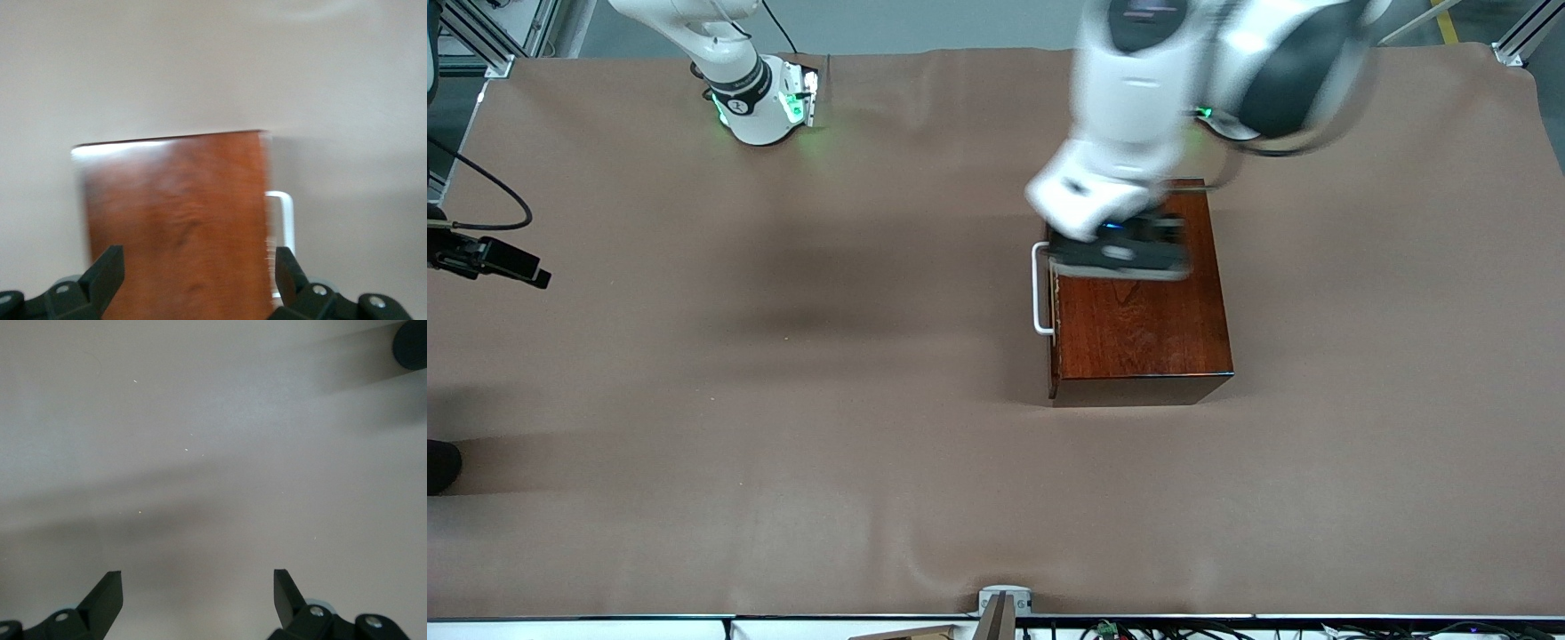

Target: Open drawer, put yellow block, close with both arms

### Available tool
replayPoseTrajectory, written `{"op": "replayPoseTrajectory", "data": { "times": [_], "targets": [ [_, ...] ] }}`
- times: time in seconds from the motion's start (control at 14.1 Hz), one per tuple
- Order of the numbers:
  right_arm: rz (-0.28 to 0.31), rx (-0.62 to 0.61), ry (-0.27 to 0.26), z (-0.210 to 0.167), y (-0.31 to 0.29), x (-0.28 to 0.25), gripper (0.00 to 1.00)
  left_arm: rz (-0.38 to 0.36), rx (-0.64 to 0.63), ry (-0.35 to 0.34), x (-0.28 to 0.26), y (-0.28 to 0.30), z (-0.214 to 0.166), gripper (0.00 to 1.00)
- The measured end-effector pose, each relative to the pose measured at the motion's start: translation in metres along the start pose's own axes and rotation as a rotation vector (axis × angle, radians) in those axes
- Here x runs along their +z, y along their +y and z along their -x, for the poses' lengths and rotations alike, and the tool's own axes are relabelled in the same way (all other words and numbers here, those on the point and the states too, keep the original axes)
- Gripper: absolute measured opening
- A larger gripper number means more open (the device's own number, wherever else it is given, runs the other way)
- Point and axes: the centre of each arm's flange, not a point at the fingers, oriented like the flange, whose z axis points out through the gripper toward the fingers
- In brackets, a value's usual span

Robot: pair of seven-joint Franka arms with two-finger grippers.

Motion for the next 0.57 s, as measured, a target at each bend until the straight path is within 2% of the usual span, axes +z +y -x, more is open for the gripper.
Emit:
{"op": "replayPoseTrajectory", "data": {
  "times": [0.21, 0.43, 0.57],
  "targets": [
    [-0.001, -0.006, 0.005, 0.001, -0.003, -0.004, 1.0, -0.001, -0.121, -0.076, -0.019, -0.103, -0.022, 1.0],
    [-0.003, -0.005, 0.014, 0.006, -0.002, -0.012, 1.0, 0.004, -0.083, -0.105, -0.026, -0.189, -0.033, 1.0],
    [-0.004, -0.005, 0.018, 0.008, -0.002, -0.015, 1.0, 0.03, -0.106, -0.123, -0.023, -0.243, -0.037, 1.0]
  ]
}}
